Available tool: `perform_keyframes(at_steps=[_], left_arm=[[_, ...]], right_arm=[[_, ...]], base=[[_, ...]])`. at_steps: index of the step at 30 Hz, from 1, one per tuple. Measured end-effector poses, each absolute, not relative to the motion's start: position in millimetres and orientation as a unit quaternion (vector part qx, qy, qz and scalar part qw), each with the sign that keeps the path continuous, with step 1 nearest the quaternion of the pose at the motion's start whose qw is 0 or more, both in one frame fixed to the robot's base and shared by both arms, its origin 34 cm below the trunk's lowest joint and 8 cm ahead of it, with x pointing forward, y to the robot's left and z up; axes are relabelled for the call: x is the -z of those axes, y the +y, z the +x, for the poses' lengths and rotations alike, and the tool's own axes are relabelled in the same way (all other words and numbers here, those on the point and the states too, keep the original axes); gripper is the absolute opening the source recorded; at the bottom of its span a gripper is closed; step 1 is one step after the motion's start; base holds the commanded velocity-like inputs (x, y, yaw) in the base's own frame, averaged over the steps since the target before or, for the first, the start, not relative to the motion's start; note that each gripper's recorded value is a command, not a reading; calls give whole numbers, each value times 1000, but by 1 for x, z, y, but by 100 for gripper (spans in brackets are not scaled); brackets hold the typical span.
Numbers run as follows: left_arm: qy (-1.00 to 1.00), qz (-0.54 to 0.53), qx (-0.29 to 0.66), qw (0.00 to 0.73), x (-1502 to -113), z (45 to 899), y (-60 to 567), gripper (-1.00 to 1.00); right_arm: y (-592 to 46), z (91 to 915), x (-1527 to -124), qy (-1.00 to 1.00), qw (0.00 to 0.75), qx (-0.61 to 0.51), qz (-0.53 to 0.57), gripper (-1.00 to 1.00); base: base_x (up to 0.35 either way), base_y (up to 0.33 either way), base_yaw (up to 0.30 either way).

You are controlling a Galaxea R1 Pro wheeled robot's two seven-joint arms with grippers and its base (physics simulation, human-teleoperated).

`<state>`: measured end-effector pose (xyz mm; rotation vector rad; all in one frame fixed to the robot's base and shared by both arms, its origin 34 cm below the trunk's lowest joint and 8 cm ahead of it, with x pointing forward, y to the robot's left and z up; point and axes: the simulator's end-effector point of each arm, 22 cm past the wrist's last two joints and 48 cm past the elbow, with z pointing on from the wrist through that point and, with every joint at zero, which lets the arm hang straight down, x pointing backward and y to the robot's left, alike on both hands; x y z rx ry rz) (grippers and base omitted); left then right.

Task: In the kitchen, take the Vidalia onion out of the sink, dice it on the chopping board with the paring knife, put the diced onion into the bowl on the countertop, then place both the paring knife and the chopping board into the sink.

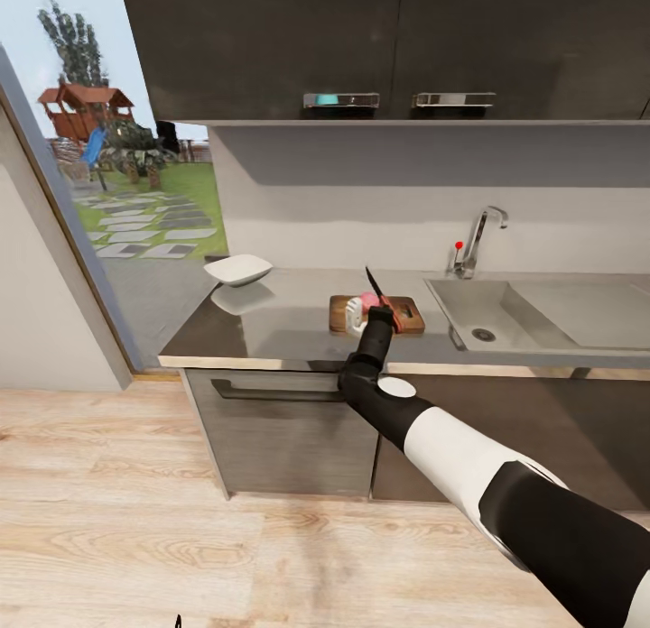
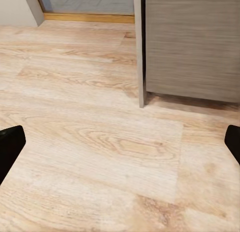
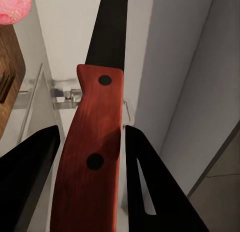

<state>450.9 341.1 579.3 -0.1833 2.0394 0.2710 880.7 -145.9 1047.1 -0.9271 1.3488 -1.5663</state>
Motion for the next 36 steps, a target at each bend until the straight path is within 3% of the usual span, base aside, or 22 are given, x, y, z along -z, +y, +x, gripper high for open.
perform_keyframes(at_steps=[36], left_arm=[[848, -76, -112, 513, -579, 451, 341, 100]], right_arm=[[-141, 875, -1021, 544, 423, 612, -387, -100]], base=[[0, 0, 0]])
